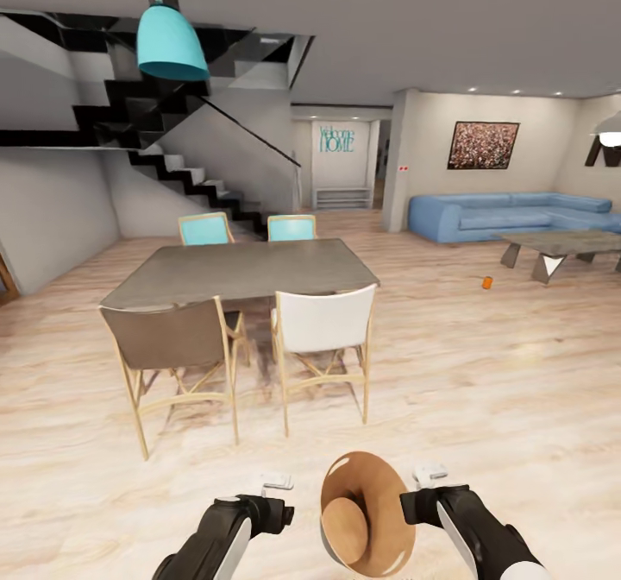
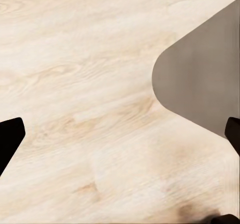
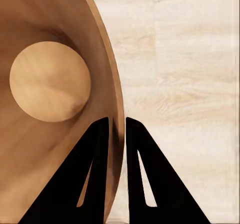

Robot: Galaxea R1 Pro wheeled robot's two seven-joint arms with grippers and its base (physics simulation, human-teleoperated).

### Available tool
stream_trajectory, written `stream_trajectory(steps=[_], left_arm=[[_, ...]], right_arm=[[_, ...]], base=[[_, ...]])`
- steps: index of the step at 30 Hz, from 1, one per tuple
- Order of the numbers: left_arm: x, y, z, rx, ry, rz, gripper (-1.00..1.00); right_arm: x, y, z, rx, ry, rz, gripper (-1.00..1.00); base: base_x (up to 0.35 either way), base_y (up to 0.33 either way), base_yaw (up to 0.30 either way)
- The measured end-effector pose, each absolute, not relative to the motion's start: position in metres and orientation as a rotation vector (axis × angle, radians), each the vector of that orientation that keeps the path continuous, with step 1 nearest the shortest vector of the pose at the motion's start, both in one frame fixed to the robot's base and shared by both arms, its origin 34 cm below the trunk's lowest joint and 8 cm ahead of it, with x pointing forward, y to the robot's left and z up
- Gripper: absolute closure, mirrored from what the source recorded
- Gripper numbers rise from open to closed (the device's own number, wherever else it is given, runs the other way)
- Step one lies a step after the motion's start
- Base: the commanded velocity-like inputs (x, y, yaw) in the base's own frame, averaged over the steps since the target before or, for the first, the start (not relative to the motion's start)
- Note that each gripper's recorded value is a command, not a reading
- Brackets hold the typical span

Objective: Put the three can of soda from the living room inside the tash can in the kitchen.

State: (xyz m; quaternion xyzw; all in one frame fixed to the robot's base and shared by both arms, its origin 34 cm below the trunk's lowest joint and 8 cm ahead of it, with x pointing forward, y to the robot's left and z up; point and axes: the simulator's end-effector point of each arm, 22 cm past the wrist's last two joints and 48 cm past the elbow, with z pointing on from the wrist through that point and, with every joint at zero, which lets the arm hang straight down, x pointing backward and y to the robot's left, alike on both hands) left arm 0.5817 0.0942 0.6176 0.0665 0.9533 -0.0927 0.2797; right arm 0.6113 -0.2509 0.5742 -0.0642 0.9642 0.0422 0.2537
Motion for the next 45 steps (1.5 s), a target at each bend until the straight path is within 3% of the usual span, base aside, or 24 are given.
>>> stream_trajectory(steps=[11,25,45], left_arm=[[0.5839,0.0946,0.6189,0.176,2.545,-0.248,-1.0],[0.5867,0.0949,0.6207,0.175,2.53,-0.245,-1.0],[0.5868,0.0948,0.6208,0.175,2.529,-0.245,-1.0]], right_arm=[[0.6111,-0.2505,0.574,-0.174,2.621,0.117,1.0],[0.6113,-0.2501,0.5742,-0.172,2.62,0.12,1.0],[0.6113,-0.2487,0.5742,-0.178,2.619,0.121,1.0]], base=[[0.146,-0.155,-0.286],[0.324,-0.03,-0.286],[0.323,-0.148,-0.286]])
